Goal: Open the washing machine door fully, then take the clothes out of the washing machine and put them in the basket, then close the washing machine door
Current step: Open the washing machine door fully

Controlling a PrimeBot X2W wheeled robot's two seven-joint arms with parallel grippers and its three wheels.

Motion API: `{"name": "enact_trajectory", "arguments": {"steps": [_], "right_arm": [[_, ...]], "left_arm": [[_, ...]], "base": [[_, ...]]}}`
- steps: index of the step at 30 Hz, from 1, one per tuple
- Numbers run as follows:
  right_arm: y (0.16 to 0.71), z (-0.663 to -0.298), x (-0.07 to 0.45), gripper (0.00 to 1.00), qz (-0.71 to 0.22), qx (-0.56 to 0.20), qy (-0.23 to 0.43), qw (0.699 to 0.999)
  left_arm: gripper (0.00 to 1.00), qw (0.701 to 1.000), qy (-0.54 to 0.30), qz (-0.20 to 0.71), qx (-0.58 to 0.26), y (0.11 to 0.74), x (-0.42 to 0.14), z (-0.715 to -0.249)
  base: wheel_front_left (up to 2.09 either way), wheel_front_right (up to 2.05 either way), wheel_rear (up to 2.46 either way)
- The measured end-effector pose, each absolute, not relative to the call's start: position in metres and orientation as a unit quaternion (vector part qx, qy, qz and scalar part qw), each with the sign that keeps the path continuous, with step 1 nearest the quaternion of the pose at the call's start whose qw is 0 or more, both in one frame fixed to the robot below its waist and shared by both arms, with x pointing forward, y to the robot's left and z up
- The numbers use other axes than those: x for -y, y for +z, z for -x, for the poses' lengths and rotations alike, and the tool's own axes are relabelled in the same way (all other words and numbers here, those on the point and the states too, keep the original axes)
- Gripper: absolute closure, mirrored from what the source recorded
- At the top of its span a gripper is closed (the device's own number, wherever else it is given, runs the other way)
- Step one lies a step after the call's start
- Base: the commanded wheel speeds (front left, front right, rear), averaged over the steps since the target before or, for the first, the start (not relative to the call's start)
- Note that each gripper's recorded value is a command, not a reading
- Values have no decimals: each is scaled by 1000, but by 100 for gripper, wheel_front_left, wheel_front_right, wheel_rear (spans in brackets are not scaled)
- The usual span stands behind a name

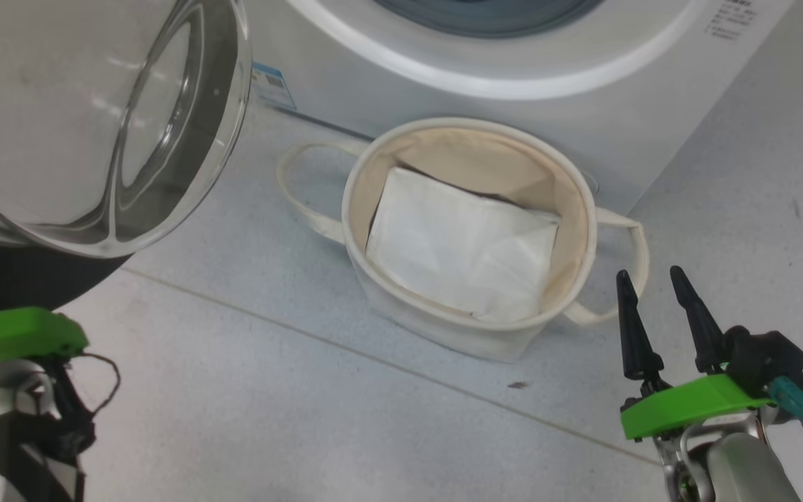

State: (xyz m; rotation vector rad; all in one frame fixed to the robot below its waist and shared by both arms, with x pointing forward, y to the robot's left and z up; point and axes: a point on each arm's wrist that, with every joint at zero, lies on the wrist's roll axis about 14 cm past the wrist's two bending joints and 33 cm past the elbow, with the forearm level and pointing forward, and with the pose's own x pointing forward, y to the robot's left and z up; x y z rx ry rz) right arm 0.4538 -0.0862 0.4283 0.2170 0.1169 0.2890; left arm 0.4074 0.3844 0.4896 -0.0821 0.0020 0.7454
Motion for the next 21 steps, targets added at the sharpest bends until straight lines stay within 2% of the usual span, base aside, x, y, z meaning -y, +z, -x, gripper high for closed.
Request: {"name": "enact_trajectory", "arguments": {"steps": [11, 15, 21], "right_arm": [[468, -445, 91, 0, -120, -16, 139, 983], [484, -440, 97, 0, -127, 4, 132, 983], [501, -432, 117, 0, -141, 27, 108, 984]], "left_arm": [[100, 954, 292, 45, 41, 515, -333, -396], [100, 966, 244, 62, 60, 527, -300, -396], [100, 986, 140, 81, 44, 528, -237, -406]], "base": [[0, 0, 0], [0, 0, 0], [0, 0, 0]]}}
